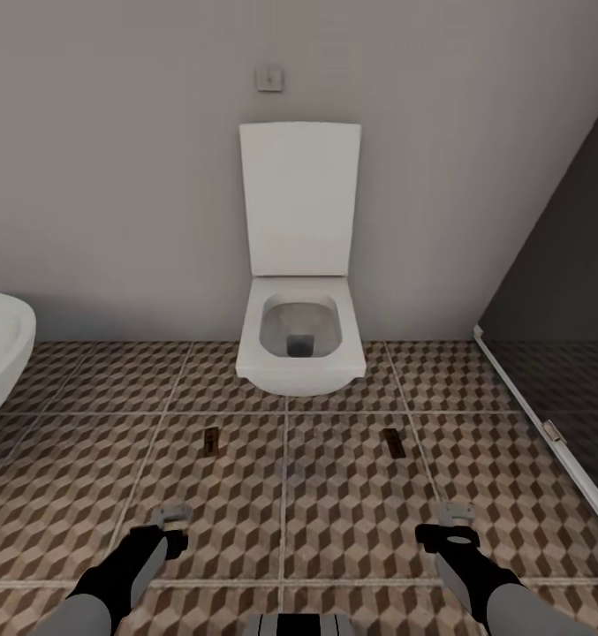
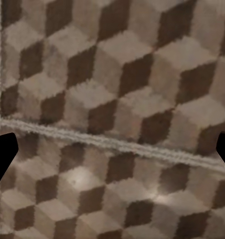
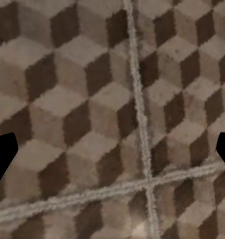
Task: Take the four mousetraps from the cabinet in the bathroom and place them on the bathroom floor. Make sure all four end up on the same floor surface, and ensure that at least two of them are either under or directly next to the same bathroom sink.
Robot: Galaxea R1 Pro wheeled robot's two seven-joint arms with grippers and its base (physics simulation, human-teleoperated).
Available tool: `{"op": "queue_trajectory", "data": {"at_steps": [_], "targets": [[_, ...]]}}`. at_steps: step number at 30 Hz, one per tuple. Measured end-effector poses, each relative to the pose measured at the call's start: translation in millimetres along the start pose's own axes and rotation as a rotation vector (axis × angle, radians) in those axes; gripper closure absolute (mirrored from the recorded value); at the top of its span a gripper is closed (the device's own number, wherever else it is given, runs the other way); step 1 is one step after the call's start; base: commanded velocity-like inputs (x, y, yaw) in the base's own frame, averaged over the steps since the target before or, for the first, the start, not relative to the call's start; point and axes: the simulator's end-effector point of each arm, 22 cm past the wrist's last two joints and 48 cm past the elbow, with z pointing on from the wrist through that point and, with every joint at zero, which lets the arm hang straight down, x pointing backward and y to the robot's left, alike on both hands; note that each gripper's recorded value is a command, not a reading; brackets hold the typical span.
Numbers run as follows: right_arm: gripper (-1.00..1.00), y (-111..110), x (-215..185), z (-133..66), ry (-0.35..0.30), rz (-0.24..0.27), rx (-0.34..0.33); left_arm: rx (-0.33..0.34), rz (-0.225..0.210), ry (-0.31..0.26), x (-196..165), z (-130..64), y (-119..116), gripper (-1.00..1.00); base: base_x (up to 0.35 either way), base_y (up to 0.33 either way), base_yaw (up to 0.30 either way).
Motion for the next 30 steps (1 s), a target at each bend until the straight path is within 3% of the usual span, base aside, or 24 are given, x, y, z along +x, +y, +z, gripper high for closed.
{"op": "queue_trajectory", "data": {"at_steps": [30], "targets": [[-1.0, -11.2, -59.4, -36.8, -0.119, 0.035, 0.001, 0.008, -0.029, -0.12, -49.9, -45.6, 7.8, -1.0, 0.0, 0.0, 0.0]]}}
